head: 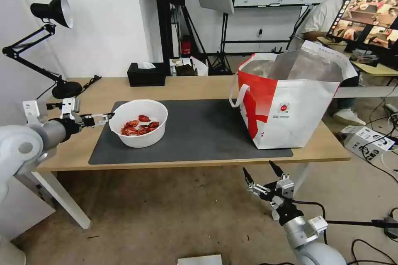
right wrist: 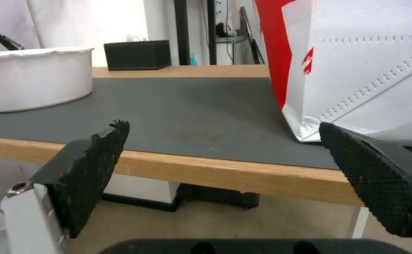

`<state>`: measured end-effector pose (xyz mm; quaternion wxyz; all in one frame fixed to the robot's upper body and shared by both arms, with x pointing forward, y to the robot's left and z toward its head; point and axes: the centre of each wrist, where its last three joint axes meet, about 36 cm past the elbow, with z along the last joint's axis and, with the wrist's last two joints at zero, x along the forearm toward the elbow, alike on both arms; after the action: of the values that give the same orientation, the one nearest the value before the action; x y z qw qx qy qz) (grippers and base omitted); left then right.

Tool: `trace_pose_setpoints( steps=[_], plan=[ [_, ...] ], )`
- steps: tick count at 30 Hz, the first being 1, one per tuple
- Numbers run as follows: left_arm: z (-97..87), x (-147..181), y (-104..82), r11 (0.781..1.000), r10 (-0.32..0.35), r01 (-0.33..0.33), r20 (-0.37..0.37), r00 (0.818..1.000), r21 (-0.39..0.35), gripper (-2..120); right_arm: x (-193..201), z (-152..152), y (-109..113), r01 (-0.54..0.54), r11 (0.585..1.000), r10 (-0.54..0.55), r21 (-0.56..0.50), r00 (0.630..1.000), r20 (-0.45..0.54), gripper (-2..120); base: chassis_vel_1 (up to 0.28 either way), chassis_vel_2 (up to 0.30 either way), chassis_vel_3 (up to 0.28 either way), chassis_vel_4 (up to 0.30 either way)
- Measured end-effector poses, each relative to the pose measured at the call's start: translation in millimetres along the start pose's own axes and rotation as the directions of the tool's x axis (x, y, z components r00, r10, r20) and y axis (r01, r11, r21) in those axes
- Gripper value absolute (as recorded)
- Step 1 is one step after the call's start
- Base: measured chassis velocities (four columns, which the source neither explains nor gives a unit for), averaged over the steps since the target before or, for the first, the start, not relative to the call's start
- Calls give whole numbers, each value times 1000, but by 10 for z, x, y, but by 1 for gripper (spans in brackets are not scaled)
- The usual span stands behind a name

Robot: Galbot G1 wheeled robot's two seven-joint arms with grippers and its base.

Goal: Pick up the trash from the table and place it into the takeout bag.

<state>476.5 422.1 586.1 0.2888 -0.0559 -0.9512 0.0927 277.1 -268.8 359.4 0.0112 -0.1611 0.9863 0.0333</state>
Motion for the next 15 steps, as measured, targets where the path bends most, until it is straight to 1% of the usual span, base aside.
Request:
trace_pose_setpoints(
  steps=[1,2,4,12,15],
  plan=[
    [-9,-61,10,1000,-16,16,-17,1000,8,100,0,0,0,0,1000,0,0,1000,0,100,0,0,0,0],
    [-9,-61,10,1000,-16,16,-17,1000,8,100,0,0,0,0,1000,0,0,1000,0,100,0,0,0,0],
    [-42,-164,28,999,-24,25,-28,999,23,100,0,0,0,0,1000,0,0,1000,0,100,0,0,0,0],
    [-69,-381,32,997,-23,27,-57,998,66,100,0,0,0,0,1000,0,0,1000,0,100,0,0,0,0],
    [-103,-488,-14,994,-9,18,-77,997,110,100,0,0,0,0,1000,0,0,1000,0,100,0,0,0,0]
  ],
)
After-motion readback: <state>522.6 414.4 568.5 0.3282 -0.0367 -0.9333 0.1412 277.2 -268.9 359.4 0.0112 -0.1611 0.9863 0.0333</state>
